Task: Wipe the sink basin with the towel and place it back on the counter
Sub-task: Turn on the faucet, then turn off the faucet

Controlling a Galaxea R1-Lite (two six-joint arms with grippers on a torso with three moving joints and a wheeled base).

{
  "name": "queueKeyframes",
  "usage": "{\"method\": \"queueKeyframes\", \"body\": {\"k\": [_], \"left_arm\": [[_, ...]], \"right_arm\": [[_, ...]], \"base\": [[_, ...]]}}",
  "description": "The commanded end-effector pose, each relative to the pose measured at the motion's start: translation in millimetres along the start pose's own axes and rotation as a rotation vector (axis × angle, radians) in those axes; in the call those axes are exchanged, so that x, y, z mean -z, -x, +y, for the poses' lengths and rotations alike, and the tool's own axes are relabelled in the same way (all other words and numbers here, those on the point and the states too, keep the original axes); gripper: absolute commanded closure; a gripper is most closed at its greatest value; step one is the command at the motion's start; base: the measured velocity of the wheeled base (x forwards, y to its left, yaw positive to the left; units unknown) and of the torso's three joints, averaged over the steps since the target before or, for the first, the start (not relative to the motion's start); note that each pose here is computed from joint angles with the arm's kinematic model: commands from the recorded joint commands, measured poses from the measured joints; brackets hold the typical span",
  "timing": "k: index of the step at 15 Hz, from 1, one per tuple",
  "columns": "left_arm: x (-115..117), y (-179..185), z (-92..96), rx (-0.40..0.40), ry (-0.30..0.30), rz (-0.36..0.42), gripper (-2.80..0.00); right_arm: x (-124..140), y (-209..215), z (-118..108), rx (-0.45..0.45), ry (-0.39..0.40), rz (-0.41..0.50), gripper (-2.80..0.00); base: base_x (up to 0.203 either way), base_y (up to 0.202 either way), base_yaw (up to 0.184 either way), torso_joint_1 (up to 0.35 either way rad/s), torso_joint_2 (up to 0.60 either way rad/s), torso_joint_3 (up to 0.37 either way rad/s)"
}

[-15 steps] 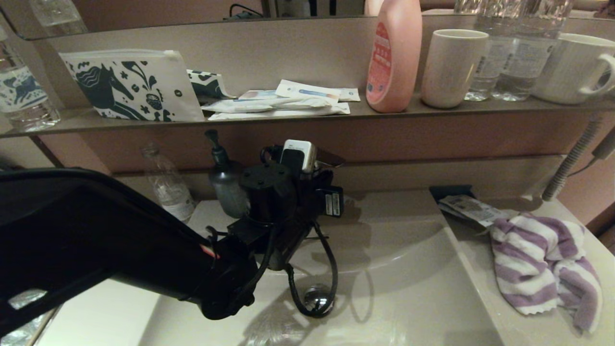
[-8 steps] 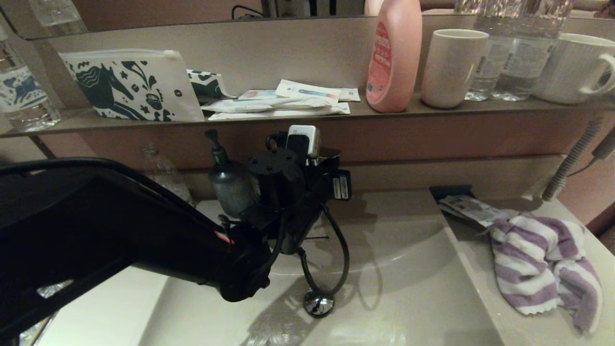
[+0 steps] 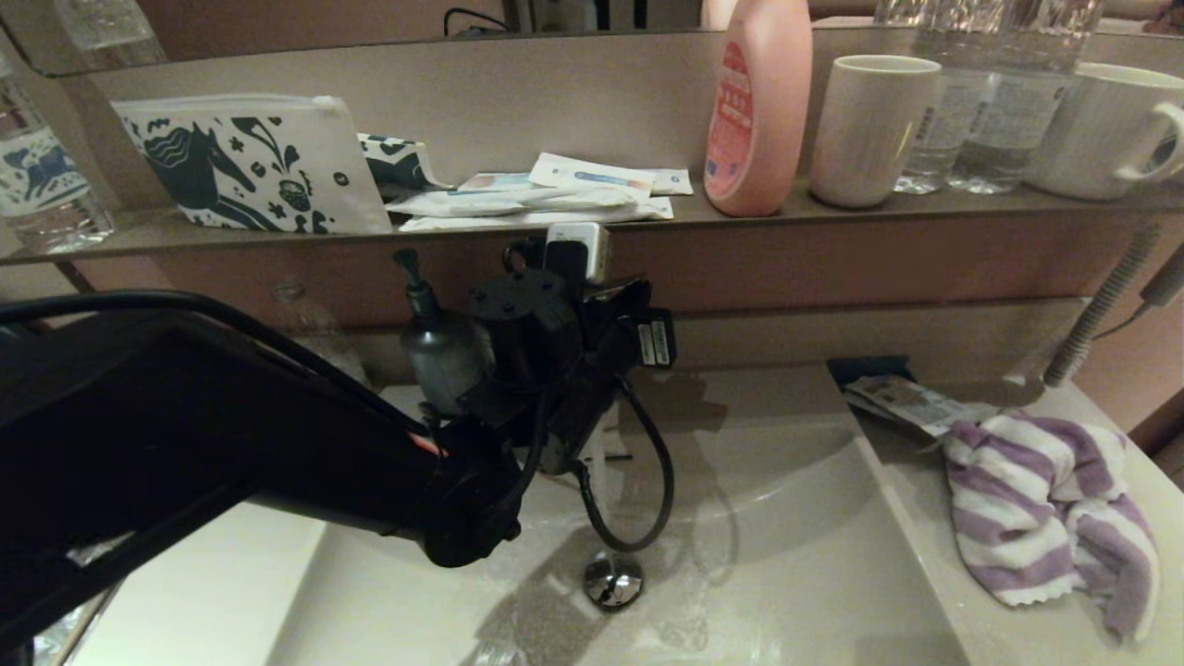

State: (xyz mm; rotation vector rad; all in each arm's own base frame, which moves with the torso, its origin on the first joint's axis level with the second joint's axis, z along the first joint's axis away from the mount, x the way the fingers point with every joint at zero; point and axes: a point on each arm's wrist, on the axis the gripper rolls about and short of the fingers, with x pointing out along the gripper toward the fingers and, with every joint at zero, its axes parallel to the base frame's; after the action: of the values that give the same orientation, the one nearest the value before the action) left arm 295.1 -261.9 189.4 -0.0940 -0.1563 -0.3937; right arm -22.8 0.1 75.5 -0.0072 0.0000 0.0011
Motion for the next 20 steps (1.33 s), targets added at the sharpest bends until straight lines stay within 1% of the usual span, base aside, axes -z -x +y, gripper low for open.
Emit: {"method": "queueKeyframes", "body": {"k": [1,4,7,8,10,13,15,18,20], "left_arm": [[-1.7,5.5,2.0,-0.003,0.000,0.000,0.00],[-1.4,15.9,1.1,0.012,0.002,0.022,0.00],[8.7,32.1,-1.3,0.038,-0.011,0.078,0.00],[9.1,34.5,-0.2,0.039,-0.015,0.084,0.00],[7.1,35.1,4.0,0.029,-0.016,0.082,0.00],[3.9,43.9,6.9,0.068,-0.018,0.089,0.00],[0.9,42.4,12.7,0.054,-0.019,0.081,0.00],[-4.4,38.6,28.3,0.042,-0.031,0.067,0.00],[-8.4,36.4,30.4,0.043,-0.030,0.054,0.00]], "right_arm": [[0.0,0.0,0.0,0.000,0.000,0.000,0.00],[0.0,0.0,0.0,0.000,0.000,0.000,0.00],[0.0,0.0,0.0,0.000,0.000,0.000,0.00],[0.0,0.0,0.0,0.000,0.000,0.000,0.00],[0.0,0.0,0.0,0.000,0.000,0.000,0.00],[0.0,0.0,0.0,0.000,0.000,0.000,0.00],[0.0,0.0,0.0,0.000,0.000,0.000,0.00],[0.0,0.0,0.0,-0.002,0.000,0.000,0.00],[0.0,0.0,0.0,0.000,0.000,0.000,0.00]], "base": [[0.000,0.000,0.000,0.000,0.00,0.000],[0.000,0.000,0.000,0.000,0.00,0.000],[0.000,0.000,0.000,0.000,0.00,0.000],[0.000,0.000,0.000,0.000,0.00,0.000],[0.000,0.000,0.000,0.000,0.00,0.000],[0.000,0.000,0.000,0.000,0.00,0.000],[0.000,0.000,0.000,0.000,0.00,0.000],[0.000,0.000,0.000,0.000,0.00,0.000],[0.000,0.000,0.000,0.000,0.00,0.000]]}}
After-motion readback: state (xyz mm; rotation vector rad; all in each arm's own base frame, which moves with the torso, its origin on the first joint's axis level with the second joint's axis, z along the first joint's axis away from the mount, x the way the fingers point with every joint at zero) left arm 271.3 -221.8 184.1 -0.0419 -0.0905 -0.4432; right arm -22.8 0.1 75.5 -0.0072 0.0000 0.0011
